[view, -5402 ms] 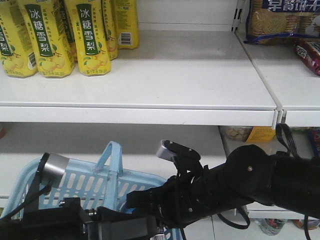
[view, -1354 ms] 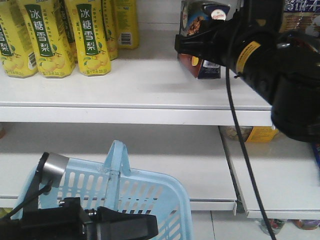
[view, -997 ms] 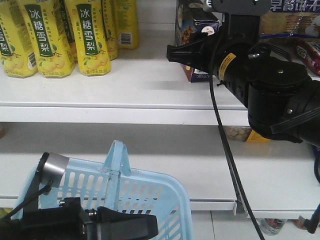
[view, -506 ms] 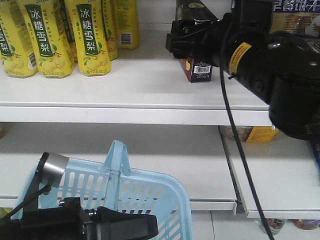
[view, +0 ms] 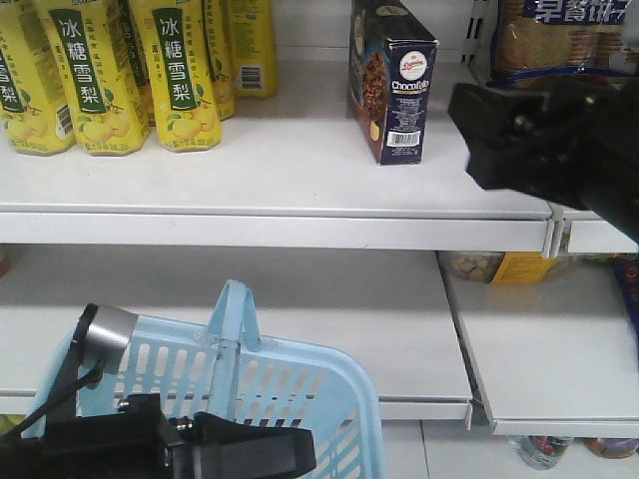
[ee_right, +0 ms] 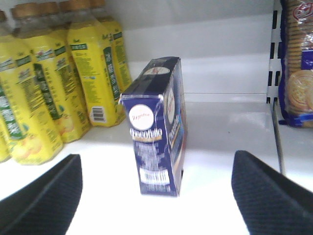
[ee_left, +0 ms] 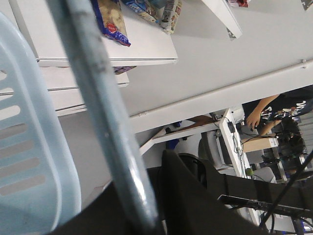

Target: Left arm holds basket, right arm returns cookies

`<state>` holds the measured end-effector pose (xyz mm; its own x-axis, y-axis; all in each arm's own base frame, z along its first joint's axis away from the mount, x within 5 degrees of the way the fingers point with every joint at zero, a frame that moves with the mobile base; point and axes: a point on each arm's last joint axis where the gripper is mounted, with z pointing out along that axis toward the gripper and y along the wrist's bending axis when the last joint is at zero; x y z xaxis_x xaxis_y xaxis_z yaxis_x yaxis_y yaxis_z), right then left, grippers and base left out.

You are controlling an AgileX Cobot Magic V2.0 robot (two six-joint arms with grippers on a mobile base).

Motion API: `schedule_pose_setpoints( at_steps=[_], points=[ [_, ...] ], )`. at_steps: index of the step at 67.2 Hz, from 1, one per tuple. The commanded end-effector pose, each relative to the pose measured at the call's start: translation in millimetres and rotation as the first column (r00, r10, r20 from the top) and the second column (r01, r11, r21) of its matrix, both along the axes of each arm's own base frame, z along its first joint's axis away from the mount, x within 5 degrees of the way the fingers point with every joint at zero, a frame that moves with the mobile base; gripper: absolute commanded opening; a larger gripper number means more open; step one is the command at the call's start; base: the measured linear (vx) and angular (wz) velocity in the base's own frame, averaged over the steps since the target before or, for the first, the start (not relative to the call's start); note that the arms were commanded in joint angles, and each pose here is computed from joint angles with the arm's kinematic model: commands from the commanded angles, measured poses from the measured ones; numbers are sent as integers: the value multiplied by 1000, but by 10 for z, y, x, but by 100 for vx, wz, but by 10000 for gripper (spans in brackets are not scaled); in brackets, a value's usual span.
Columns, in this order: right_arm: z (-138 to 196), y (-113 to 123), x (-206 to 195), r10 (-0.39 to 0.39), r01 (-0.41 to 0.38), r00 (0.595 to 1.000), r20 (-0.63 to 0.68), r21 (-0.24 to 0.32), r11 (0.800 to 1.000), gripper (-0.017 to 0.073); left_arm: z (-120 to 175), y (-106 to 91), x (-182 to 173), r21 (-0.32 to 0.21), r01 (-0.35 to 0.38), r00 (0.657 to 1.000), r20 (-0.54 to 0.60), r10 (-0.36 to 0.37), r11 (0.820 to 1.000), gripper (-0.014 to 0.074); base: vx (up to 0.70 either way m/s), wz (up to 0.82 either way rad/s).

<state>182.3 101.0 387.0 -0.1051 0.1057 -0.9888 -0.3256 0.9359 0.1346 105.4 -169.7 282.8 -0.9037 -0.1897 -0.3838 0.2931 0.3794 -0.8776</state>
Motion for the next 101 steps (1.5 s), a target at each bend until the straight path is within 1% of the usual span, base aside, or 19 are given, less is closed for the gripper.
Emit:
schedule_pose_setpoints(
  at_steps=[1, 3, 11, 16, 29, 38, 48, 55, 58, 60, 73, 101],
  points=[
    [38, -153, -271, 46, -45, 995, 85, -13, 999, 582, 192, -21, -23, -93, 16, 1000, -4, -16, 996, -6, 0, 0],
    [-15, -204, -360, 58, -57, 994, 94, -17, 998, 582, 192, -21, -23, -93, 16, 1000, -4, -16, 996, -6, 0, 0],
    [-246, -363, -609, 82, -74, 989, 121, -64, 995, 582, 192, -21, -23, -93, 16, 1000, -4, -16, 996, -6, 0, 0],
    [-385, -461, -761, 93, -83, 986, 142, -71, 994, 582, 192, -21, -23, -93, 16, 1000, -4, -16, 996, -6, 0, 0],
    [-638, -676, -1059, 86, -81, 975, 203, -37, 996, 582, 192, -21, -23, -93, 16, 1000, -4, -16, 996, -6, 0, 0],
    [-764, -749, -1161, 83, -80, 970, 227, -22, 997, 582, 192, -21, -23, -93, 16, 1000, -4, -16, 996, -6, 0, 0],
    [-787, -779, -1198, 78, -77, 967, 242, -12, 997, 561, 192, -21, -23, -93, 16, 1000, -4, -16, 996, -6, 0, 0],
    [-786, -781, -1200, 77, -76, 967, 243, -11, 997, 478, 192, -21, -23, -93, 16, 1000, -4, -16, 996, -6, 0, 0],
    [-786, -781, -1200, 77, -76, 967, 243, -11, 997, 401, 192, -21, -23, -93, 16, 1000, -4, -16, 996, -6, 0, 0],
    [-786, -781, -1201, 78, -77, 967, 243, -11, 997, 367, 192, -21, -23, -93, 16, 1000, -4, -16, 996, -6, 0, 0],
    [-785, -776, -1203, 83, -83, 966, 244, -12, 996, -10, 192, -21, -23, -93, 16, 1000, -4, -16, 996, -6, 0, 0],
    [-785, -777, -1202, 82, -82, 966, 243, -11, 997, -8, 192, -21, -23, -93, 16, 1000, -4, -16, 996, -6, 0, 0]
  ],
)
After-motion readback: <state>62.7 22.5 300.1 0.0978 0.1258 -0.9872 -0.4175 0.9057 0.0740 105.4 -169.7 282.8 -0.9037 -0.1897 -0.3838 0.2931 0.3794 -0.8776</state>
